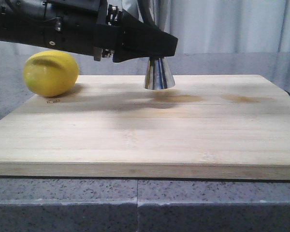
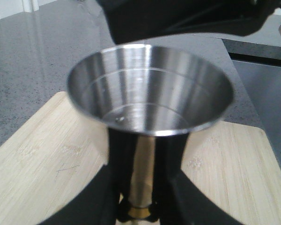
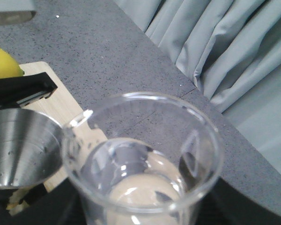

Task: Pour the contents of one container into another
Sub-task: 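Lift the beaker with the right gripper and carry it over the jigger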

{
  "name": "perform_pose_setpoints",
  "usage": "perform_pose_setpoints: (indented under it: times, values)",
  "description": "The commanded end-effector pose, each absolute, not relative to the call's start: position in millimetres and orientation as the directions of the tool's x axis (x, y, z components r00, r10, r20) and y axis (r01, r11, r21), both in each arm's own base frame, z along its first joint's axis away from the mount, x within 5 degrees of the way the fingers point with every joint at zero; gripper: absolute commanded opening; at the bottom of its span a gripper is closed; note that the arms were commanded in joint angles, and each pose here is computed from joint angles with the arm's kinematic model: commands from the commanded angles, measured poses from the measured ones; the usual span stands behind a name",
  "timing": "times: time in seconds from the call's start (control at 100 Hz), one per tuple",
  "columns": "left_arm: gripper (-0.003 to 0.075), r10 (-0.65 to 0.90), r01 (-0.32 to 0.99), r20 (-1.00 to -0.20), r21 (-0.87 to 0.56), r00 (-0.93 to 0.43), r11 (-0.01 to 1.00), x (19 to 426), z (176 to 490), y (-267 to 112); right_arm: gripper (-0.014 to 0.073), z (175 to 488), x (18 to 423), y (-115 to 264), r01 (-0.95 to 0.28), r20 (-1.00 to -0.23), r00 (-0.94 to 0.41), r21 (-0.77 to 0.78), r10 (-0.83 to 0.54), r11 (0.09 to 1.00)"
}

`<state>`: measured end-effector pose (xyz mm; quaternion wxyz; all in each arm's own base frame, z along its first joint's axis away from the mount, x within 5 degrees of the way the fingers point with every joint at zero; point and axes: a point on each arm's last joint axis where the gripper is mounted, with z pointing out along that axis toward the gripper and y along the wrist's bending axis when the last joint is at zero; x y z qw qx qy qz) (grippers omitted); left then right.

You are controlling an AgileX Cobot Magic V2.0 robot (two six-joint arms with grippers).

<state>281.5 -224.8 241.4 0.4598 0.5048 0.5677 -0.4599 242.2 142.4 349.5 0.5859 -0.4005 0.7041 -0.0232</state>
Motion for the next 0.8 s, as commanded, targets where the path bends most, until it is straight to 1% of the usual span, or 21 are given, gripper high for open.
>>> perform_pose_setpoints:
  times: [0.0,0.2,0.41,0.64,0.79]
  values:
    - [0.0059,0.017,0.998,-0.999,-0.037,-0.038,0.041,277,273,-228,0.0310,377,236,142,-0.501,-0.828,0.116,-0.526,-0.549,0.687]
    - [0.0059,0.017,0.998,-0.999,-0.037,-0.038,0.041,277,273,-228,0.0310,376,237,141,-0.496,-0.813,0.121,-0.547,-0.570,0.674]
    - [0.0059,0.017,0.998,-0.999,-0.037,-0.038,0.041,277,273,-228,0.0310,376,235,144,-0.491,-0.771,0.144,-0.600,-0.620,0.632]
    - [0.0059,0.033,0.999,-0.999,-0.029,-0.030,0.028,276,272,-228,0.0310,387,237,142,-0.466,-0.755,0.149,-0.623,-0.639,0.628]
    - [0.0059,0.039,1.000,-0.999,-0.025,-0.026,0.014,274,271,-228,0.0310,386,239,143,-0.460,-0.738,0.145,-0.640,-0.659,0.615]
